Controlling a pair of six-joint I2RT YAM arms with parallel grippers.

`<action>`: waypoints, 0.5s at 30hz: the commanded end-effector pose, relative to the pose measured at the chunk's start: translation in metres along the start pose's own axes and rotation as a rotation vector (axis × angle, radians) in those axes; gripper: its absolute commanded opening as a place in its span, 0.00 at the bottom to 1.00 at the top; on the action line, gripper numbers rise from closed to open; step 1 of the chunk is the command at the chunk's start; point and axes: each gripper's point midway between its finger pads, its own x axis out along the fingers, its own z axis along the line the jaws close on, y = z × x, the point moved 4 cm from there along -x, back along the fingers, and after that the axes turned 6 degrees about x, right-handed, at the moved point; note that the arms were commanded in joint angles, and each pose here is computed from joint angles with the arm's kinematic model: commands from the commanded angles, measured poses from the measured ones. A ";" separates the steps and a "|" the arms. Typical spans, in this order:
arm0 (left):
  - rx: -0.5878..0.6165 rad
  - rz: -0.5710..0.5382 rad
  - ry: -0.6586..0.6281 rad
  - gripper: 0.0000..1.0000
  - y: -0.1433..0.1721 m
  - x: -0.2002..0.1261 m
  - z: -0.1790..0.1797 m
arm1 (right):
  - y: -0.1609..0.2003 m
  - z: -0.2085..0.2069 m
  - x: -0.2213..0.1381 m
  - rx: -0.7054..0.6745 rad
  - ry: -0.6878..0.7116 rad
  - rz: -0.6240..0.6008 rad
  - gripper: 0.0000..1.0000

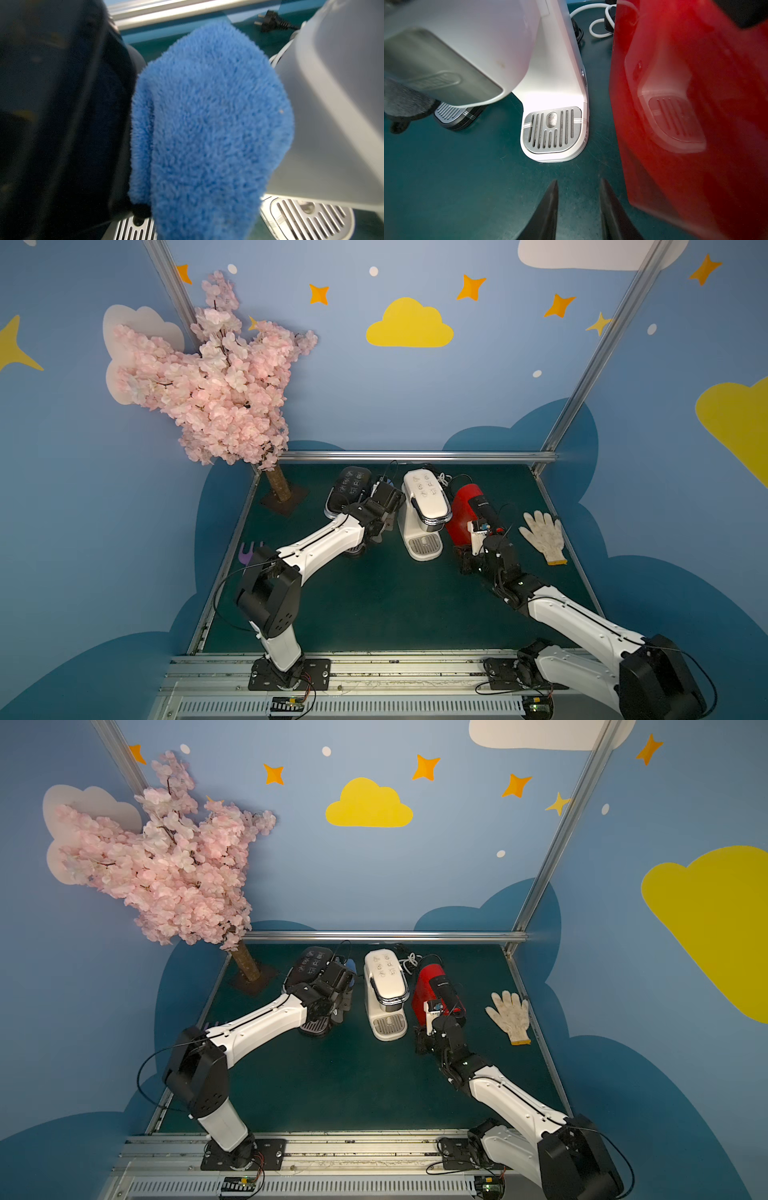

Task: Wipe the surface of a coffee machine
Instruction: Wipe the dirt from the surface of the coffee machine.

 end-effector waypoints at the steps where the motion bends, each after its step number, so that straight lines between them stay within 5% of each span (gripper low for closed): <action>1: -0.012 0.075 -0.008 0.03 0.023 0.019 0.000 | -0.012 0.006 -0.002 0.000 -0.010 -0.027 0.34; 10: -0.030 0.244 0.040 0.03 0.076 0.033 -0.014 | -0.012 0.006 -0.003 0.002 -0.011 -0.030 0.34; 15: -0.020 0.244 0.047 0.03 0.077 0.015 -0.017 | -0.012 0.007 -0.002 0.004 -0.017 -0.027 0.34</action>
